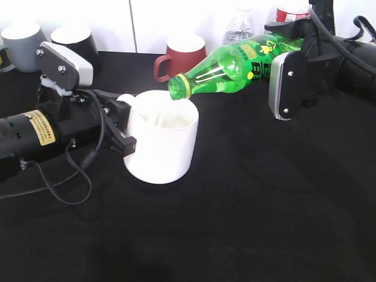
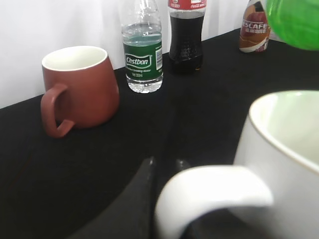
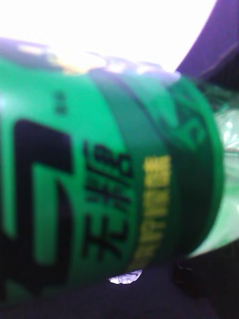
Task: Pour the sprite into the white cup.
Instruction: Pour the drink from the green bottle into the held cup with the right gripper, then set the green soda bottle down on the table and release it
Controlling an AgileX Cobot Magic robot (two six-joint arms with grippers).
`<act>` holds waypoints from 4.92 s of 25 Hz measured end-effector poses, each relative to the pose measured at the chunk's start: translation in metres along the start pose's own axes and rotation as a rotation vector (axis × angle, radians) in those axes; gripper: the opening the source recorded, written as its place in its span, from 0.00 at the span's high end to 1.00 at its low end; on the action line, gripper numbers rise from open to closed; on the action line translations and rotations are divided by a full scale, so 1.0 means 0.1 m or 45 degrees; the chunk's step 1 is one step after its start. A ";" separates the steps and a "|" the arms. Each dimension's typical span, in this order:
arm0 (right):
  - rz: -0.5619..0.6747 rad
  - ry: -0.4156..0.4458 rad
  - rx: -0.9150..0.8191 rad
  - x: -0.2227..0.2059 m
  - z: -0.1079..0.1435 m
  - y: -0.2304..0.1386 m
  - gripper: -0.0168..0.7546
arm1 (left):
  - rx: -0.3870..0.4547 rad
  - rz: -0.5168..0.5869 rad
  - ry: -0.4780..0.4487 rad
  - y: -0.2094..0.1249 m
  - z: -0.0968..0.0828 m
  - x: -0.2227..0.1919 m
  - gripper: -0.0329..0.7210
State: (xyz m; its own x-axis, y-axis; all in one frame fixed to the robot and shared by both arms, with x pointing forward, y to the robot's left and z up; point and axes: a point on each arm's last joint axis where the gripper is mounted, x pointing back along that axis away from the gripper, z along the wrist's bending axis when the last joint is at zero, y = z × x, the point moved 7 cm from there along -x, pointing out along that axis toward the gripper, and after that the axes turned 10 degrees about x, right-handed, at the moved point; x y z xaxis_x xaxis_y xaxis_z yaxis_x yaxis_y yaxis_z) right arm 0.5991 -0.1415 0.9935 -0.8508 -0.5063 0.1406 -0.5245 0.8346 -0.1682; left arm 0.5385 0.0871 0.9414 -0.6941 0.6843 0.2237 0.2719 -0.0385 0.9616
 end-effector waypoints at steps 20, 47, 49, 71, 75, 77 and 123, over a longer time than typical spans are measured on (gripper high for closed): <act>-0.002 -0.002 0.013 0.00 0.00 0.00 0.48 | -0.005 0.001 0.000 0.00 0.00 0.00 0.86; -0.002 0.000 0.009 0.00 0.00 0.00 0.48 | -0.010 0.011 0.002 -0.01 0.00 0.00 0.86; -0.002 -0.003 -0.053 0.00 -0.01 0.00 0.48 | -0.009 0.011 0.003 -0.01 0.00 0.00 0.86; 0.405 -0.435 -2.039 0.11 -0.03 -0.55 0.48 | 0.172 -0.464 0.626 0.56 1.58 -0.02 0.86; 0.435 -0.454 -2.065 0.13 -0.02 -0.59 0.48 | 0.184 -0.442 0.637 0.43 1.80 -0.39 0.86; 0.435 -0.458 -2.062 0.13 -0.02 -0.59 0.48 | 0.185 -0.437 0.639 0.37 1.91 -0.57 0.86; 0.500 -0.581 -2.048 0.14 0.07 -0.77 0.48 | 0.158 -0.275 0.586 0.28 1.80 -0.43 0.56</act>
State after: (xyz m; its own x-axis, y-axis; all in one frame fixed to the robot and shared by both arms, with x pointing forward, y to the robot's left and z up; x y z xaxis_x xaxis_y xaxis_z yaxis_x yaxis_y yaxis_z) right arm 0.6274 -0.2139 1.0017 -0.9998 -0.0119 0.0181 0.0164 0.1321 0.9911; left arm 0.6957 0.1872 0.9299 -0.9566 0.2752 0.0960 0.1476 0.1735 0.9737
